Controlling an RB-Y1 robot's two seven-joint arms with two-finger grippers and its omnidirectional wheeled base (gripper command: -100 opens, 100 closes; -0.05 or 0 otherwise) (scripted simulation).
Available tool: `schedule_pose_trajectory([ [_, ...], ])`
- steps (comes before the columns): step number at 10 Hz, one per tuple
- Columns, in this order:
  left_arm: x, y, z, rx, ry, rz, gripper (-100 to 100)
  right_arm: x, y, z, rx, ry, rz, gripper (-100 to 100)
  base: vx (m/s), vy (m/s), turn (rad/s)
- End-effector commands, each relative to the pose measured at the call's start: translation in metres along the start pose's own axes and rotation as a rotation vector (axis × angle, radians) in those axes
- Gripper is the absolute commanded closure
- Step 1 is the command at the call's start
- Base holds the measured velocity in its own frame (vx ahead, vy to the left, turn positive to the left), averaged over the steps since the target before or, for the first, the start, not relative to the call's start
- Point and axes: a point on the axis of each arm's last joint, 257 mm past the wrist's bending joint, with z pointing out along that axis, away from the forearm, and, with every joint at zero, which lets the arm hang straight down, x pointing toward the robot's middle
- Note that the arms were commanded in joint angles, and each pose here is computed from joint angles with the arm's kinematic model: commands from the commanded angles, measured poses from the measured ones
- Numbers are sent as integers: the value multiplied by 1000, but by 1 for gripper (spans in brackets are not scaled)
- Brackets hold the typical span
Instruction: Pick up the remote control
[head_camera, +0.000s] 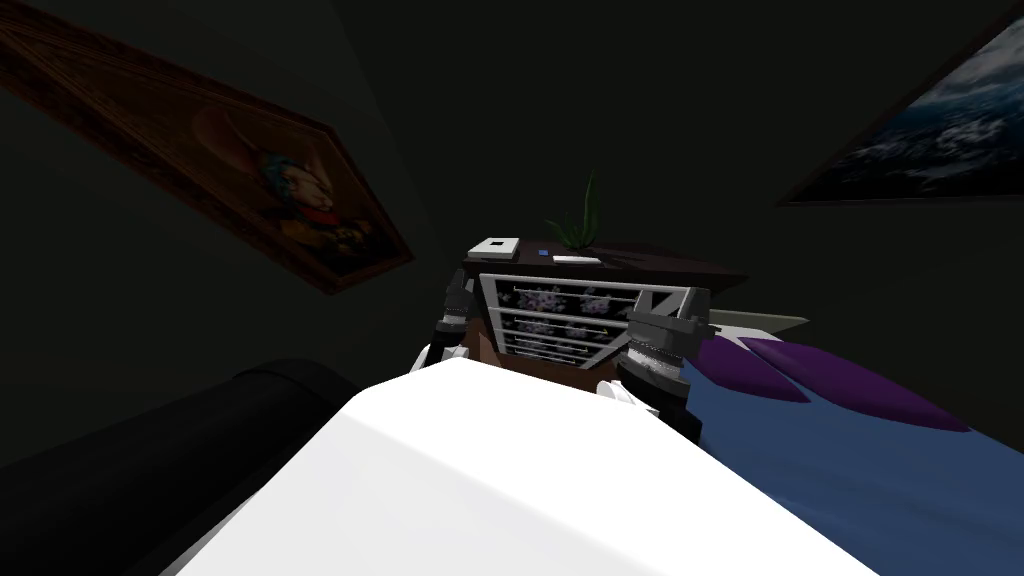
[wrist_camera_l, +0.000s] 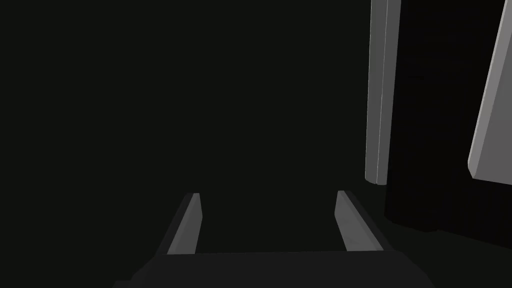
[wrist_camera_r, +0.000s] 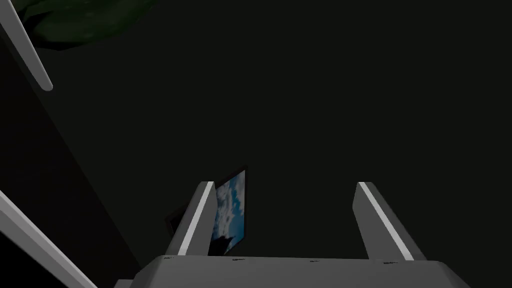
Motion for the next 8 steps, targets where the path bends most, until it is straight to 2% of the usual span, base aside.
schedule_pose_trajectory([
  [1, 0, 0, 0, 0, 0, 0, 0, -1, -3, -4, 15, 29, -24, -100, -36, 4, 76],
  [4, 0, 0, 0, 0, 0, 0, 0, -14, -14, -20, 66, 85, -105, -100, -119, 2, 124],
  [8, 0, 0, 0, 0, 0, 0, 0, -53, -29, -57, 170, 141, -262, -100, -153, 22, 227],
])
